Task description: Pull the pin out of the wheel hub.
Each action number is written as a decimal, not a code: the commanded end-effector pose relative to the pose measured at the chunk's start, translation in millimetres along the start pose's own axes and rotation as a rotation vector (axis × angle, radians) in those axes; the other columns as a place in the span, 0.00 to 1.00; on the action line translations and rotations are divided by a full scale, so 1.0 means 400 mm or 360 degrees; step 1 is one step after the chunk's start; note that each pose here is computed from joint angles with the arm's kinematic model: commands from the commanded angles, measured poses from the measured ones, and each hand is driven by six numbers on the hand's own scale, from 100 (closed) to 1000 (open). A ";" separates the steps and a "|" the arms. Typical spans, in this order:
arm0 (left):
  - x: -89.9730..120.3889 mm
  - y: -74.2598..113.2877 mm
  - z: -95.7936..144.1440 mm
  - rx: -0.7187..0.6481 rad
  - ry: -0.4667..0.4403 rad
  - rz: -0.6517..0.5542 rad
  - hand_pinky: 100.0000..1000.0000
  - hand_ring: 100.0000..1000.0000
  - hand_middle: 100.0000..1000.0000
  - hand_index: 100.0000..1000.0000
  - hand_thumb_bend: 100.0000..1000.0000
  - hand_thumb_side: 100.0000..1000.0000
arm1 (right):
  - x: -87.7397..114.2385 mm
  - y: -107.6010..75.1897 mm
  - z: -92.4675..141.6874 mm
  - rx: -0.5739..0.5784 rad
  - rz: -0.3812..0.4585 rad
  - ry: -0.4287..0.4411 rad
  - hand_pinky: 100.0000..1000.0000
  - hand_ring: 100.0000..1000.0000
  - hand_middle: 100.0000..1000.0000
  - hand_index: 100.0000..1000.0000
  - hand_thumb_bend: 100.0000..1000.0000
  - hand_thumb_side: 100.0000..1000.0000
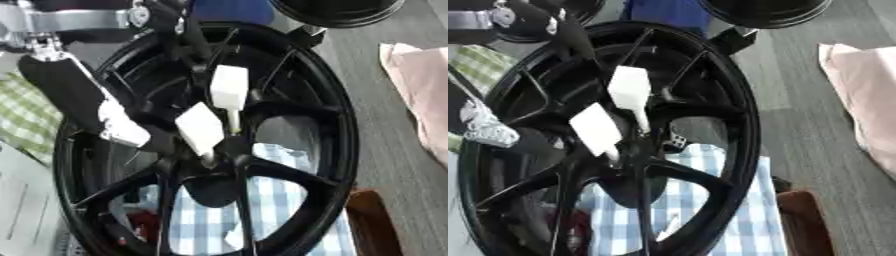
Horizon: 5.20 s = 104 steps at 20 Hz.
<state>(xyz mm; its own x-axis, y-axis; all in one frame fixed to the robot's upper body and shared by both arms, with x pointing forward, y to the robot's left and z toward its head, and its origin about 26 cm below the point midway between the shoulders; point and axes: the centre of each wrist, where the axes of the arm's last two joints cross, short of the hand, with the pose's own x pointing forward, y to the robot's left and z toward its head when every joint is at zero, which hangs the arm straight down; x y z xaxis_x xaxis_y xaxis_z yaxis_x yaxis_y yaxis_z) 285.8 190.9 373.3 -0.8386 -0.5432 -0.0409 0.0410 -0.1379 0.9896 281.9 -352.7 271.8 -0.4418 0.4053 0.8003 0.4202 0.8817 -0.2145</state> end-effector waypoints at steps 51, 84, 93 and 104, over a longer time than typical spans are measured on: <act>0.026 -0.050 -0.050 -0.0233 -0.0006 -0.0167 0.77 0.66 0.72 0.76 0.28 0.07 | 0.017 -0.001 -0.004 -0.0060 -0.0005 -0.0019 0.80 0.52 0.68 0.68 0.00 0.79; 0.013 -0.043 -0.033 -0.0038 0.0034 0.0048 0.63 0.31 0.31 0.38 0.00 0.00 | 0.014 -0.002 -0.002 -0.0104 0.0001 0.0003 0.81 0.53 0.67 0.68 0.00 0.80; -0.008 -0.023 0.002 0.0139 0.0097 0.0225 0.62 0.23 0.23 0.30 0.00 0.00 | 0.014 -0.005 -0.002 -0.0105 0.0007 -0.0002 0.81 0.53 0.67 0.68 0.00 0.80; -0.066 0.016 0.119 0.0532 0.0270 0.0499 0.62 0.19 0.19 0.27 0.00 0.00 | 0.006 -0.012 0.004 -0.0131 0.0021 0.0023 0.81 0.53 0.67 0.68 0.00 0.79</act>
<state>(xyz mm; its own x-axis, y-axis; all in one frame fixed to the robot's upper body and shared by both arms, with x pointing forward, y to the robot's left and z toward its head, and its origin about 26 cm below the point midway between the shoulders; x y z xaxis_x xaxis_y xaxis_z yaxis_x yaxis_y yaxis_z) 290.4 234.2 372.7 -0.7182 -0.6299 0.2958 0.1332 0.2928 0.9468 281.2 -354.2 264.5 -0.4052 0.3941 0.8250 0.4785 0.8603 -0.1759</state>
